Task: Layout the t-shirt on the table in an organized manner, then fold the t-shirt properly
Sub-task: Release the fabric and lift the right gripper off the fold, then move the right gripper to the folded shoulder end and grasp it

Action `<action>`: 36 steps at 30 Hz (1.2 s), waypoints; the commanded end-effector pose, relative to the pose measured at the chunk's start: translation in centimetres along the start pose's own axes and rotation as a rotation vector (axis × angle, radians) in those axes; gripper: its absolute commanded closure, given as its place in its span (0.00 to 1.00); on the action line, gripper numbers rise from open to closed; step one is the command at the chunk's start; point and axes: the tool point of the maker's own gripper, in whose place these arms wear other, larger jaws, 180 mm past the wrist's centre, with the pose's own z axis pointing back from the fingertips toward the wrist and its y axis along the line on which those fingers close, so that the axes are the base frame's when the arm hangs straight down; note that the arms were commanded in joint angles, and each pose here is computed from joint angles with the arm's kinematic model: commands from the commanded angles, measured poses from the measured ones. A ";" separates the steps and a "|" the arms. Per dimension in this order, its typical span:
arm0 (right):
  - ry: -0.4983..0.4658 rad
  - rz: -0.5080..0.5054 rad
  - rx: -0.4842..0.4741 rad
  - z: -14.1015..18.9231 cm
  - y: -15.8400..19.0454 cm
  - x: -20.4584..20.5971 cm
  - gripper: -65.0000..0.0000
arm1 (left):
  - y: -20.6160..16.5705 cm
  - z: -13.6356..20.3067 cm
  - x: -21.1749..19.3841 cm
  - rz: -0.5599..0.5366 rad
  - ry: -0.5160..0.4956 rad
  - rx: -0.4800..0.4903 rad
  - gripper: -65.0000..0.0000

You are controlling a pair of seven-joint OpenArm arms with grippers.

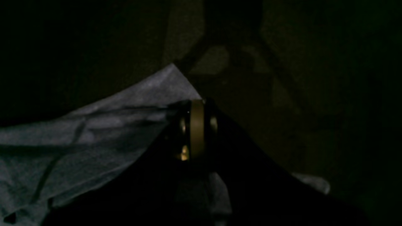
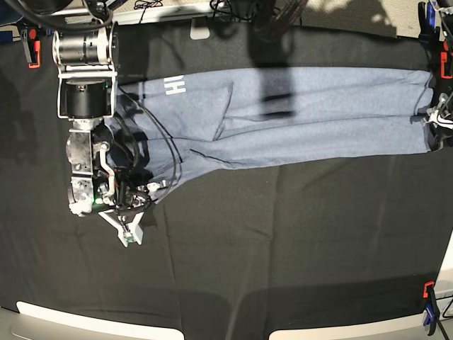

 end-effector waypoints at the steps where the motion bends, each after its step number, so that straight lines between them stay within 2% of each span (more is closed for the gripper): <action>1: -0.055 0.018 -0.022 1.2 -0.9 2.4 1.00 | 0.2 0.2 2.3 -0.021 -0.062 -0.003 0.54; 7: -0.105 0.053 -0.040 3.8 -0.7 4.5 1.00 | 0.2 0.2 2.4 -0.021 -0.067 -0.003 0.54; 12: -0.160 0.071 0.020 5.7 1.1 5.7 1.00 | 0.2 0.2 2.4 -0.021 -0.068 -0.003 0.54; 16: -0.171 0.069 0.074 5.8 3.0 3.8 1.00 | 0.2 0.2 2.5 -0.021 -0.069 -0.003 0.54; 20: -0.214 0.105 0.092 7.5 5.3 1.6 1.00 | 0.2 0.2 2.4 -0.021 -0.069 -0.003 0.54; 28: -0.208 0.141 0.132 10.0 9.4 -4.4 1.00 | 0.2 0.2 2.4 -0.021 -0.069 -0.003 0.54; 36: -0.225 0.080 0.255 11.4 14.6 -6.9 1.00 | 0.2 0.2 2.4 -0.021 -0.068 -0.003 0.54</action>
